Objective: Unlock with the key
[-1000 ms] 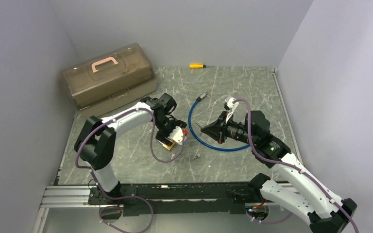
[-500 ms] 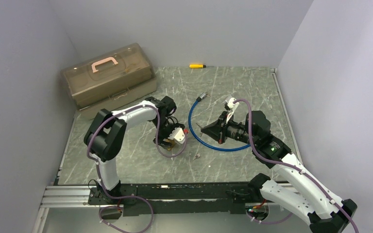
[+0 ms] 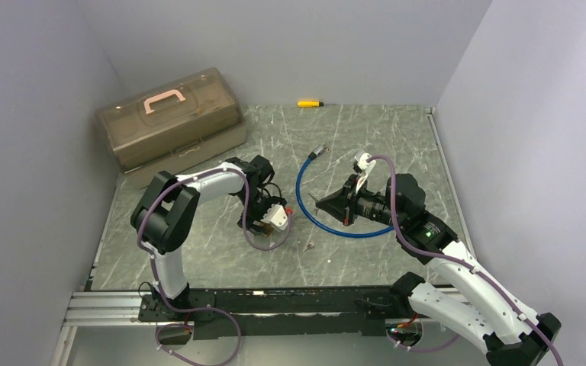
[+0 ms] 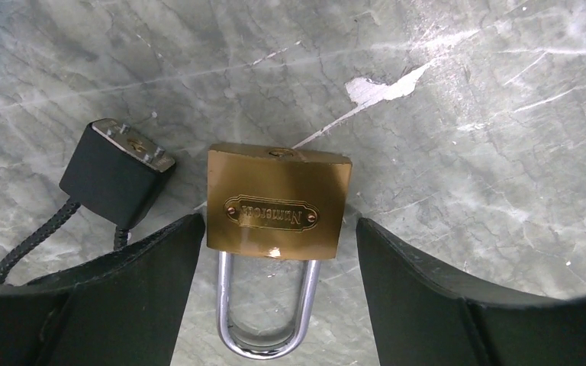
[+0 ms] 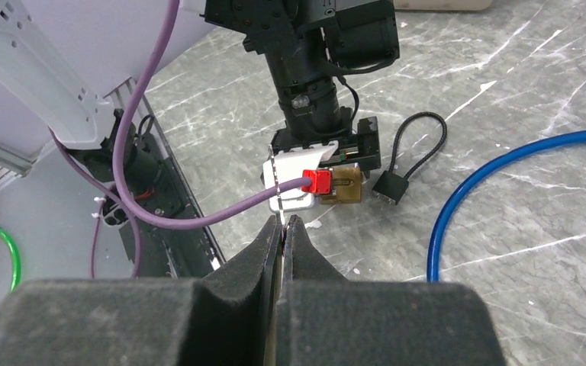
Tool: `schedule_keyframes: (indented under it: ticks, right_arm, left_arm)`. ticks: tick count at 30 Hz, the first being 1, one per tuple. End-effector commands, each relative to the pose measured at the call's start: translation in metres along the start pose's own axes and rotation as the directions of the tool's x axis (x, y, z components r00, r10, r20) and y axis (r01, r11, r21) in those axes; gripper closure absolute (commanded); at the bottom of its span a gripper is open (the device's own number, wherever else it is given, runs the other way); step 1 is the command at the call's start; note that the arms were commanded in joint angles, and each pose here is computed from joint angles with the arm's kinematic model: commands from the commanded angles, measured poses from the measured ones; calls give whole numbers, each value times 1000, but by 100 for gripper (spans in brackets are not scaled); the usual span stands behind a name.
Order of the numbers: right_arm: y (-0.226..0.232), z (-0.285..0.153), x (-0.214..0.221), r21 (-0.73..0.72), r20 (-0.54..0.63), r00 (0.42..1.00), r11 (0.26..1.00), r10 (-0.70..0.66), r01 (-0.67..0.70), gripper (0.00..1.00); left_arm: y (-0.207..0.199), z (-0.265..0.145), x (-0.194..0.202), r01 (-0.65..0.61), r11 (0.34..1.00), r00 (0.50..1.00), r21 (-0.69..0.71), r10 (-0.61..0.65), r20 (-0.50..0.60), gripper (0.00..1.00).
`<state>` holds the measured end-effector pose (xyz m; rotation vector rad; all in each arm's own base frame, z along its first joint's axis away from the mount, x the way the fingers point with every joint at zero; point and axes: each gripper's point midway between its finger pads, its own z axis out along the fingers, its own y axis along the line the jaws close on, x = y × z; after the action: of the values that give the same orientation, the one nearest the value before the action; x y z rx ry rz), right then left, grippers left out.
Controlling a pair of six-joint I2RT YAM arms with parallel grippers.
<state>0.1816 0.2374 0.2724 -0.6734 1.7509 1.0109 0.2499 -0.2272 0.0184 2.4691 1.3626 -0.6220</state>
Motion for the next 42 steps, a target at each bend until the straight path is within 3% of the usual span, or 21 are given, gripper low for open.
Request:
schedule_keyframes:
  ticks: [1, 4, 14, 23, 26, 30, 34, 37, 42]
  right_arm:
    - [7, 0, -17, -35, 54, 998, 999, -15, 17, 100]
    - [8, -1, -18, -33, 56, 998, 999, -14, 16, 100]
    - [3, -3, -15, -14, 35, 999, 1000, -15, 16, 100]
    - [0, -8, -23, 5, 30, 998, 999, -50, 50, 100]
    - [0, -10, -27, 7, 31, 998, 998, -60, 60, 100]
    - [3, -15, -30, 2, 35, 996, 997, -77, 77, 100]
    - [12, -20, -33, -36, 38, 995, 995, -96, 97, 100]
    - [19, -21, -33, -77, 33, 994, 991, -104, 107, 100]
    - [33, -23, -33, -162, 26, 992, 979, -122, 125, 100]
  left_arm:
    - [-2, 1, -2, -39, 999, 999, -18, 38, -30, 20]
    - [-2, 4, -5, -63, 998, 997, -22, 63, -34, 26]
    - [-9, -7, -27, -89, 994, 996, -68, 90, 5, 69]
    - [-14, -67, -76, -120, 966, 985, -230, 145, 94, 87]
    - [-27, -97, -103, -177, 933, 962, -313, 231, 144, 90]
    - [-40, -149, -147, -261, 833, 899, -488, 394, 191, 97]
    - [-54, -201, -189, -346, 660, 805, -667, 573, 150, 100]
    - [-66, -226, -212, -387, 568, 751, -726, 651, 109, 100]
    - [-79, -261, -239, -388, 460, 701, -798, 710, 68, 100]
